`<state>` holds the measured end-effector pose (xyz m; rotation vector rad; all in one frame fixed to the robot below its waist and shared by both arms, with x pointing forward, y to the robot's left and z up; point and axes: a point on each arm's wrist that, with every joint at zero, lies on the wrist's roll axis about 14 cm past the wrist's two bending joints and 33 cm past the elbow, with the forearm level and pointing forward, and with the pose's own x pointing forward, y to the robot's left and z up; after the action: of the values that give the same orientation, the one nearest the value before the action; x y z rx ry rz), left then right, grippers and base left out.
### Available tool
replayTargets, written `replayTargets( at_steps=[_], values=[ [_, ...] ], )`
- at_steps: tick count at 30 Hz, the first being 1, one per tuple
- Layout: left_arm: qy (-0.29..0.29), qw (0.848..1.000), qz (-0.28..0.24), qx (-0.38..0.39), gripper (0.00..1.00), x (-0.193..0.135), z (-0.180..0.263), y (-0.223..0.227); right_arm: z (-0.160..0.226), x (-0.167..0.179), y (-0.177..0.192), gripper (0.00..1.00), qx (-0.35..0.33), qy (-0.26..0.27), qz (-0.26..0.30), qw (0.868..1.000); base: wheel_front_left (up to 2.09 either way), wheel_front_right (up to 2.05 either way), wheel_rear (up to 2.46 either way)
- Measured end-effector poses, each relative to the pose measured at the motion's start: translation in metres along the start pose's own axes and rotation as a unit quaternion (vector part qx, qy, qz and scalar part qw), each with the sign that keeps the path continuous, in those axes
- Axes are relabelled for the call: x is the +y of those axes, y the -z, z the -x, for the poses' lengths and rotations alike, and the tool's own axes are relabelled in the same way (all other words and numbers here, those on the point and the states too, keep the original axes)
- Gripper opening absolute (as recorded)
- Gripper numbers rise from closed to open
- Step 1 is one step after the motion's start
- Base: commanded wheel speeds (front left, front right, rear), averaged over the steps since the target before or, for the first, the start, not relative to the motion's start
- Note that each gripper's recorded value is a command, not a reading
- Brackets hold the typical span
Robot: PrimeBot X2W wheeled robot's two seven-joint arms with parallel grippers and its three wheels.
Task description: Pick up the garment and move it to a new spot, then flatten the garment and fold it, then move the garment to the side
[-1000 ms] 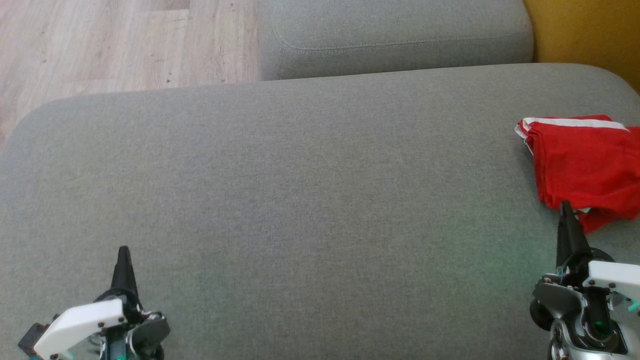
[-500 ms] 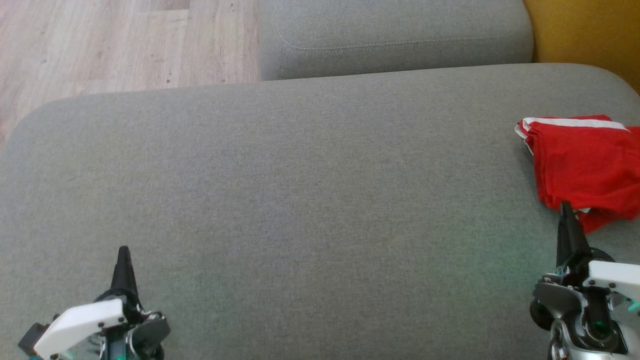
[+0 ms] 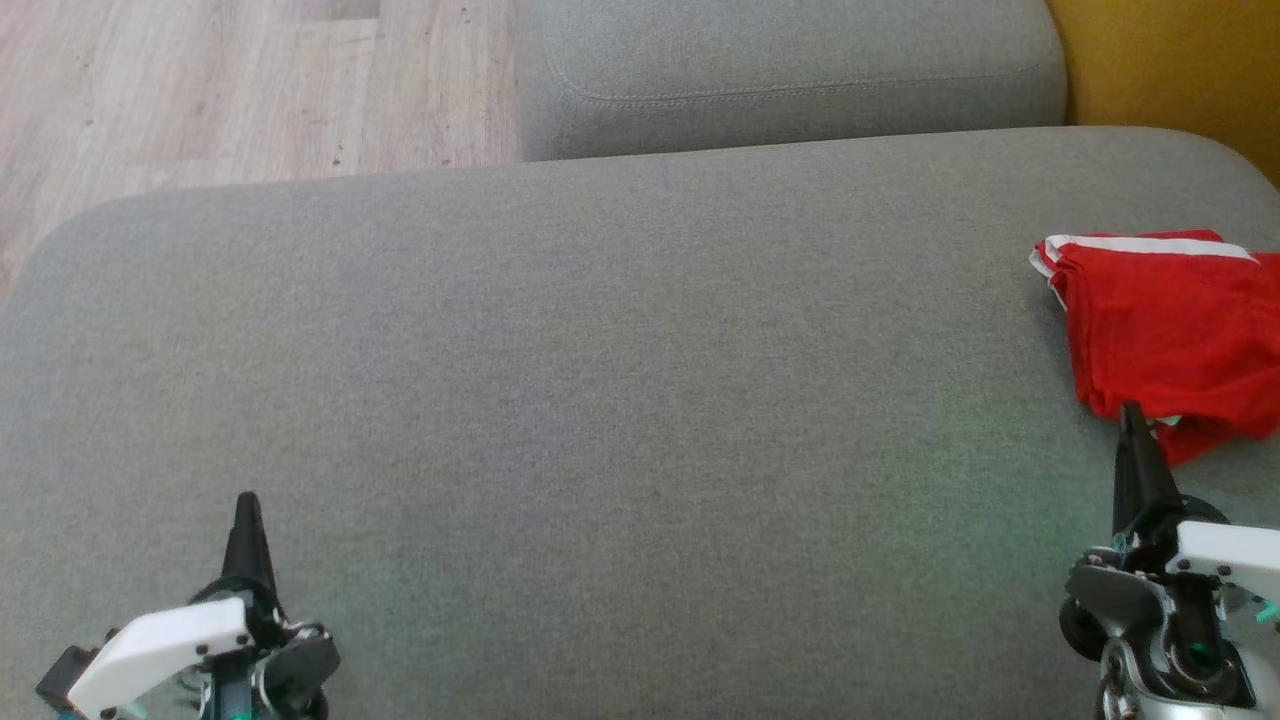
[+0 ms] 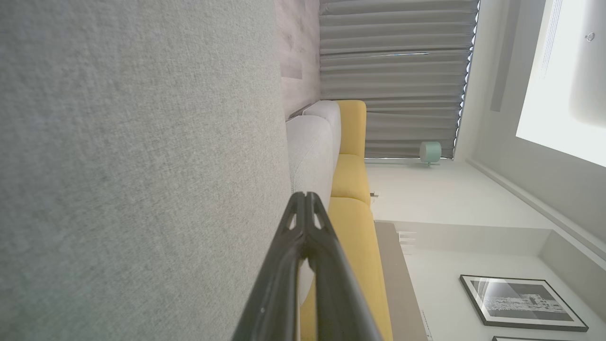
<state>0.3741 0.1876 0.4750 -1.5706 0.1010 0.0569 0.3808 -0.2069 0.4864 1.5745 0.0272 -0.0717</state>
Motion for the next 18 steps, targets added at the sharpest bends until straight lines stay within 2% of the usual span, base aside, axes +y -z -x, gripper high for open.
replayTargets(
  at_steps=[18],
  values=[
    [0.000, 1.000, 0.000, 0.000, 0.00, 0.0000, 0.0000, -0.0001, 0.0000, 0.0001, 0.0000, 0.00, 0.000, 0.000, 0.000, 1.000, 0.00, 0.00, 0.00]
  ],
)
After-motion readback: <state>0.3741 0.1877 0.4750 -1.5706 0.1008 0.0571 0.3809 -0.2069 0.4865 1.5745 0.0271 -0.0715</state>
